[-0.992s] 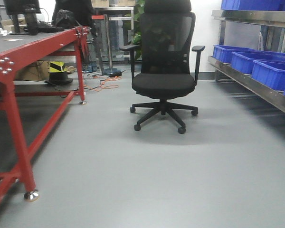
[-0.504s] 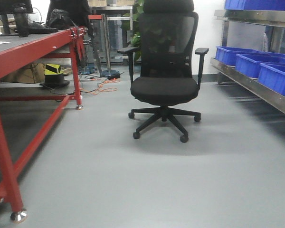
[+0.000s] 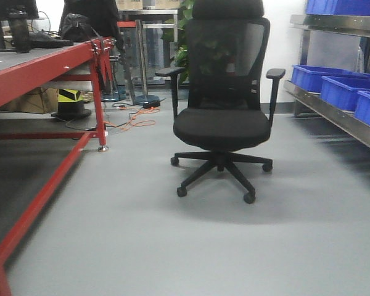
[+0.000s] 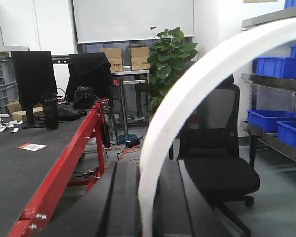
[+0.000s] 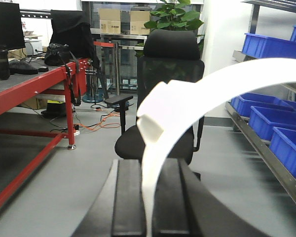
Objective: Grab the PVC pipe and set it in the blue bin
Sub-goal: 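Drive toward the metal shelf of blue bins holding the pipe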
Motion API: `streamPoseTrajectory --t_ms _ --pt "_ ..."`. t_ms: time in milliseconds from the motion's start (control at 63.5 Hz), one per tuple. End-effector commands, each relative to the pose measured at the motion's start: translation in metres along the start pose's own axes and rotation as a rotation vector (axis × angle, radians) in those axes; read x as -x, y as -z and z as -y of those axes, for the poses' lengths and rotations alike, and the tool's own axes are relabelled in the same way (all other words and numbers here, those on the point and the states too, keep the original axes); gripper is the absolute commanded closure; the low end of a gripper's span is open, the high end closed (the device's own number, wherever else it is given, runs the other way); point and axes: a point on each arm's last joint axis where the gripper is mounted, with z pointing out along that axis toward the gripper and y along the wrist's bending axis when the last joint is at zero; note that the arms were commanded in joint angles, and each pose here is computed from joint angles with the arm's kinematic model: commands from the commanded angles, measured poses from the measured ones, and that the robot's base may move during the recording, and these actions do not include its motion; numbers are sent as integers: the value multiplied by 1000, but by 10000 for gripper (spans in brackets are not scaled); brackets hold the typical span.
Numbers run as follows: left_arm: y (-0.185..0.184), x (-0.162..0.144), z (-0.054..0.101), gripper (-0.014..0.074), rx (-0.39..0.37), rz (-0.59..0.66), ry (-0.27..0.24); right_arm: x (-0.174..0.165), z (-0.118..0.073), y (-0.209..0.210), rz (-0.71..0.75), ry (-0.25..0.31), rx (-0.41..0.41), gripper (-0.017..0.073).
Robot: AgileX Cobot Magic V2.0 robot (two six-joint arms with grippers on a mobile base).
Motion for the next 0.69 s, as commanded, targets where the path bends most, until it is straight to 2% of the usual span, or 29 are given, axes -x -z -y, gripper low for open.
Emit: streamPoseTrajectory --t_ms 0,677 --pt "0 4 0 704 0 34 9 4 0 2 37 5 -2 721" --pt "0 4 0 704 0 34 9 4 0 2 37 5 -2 721"
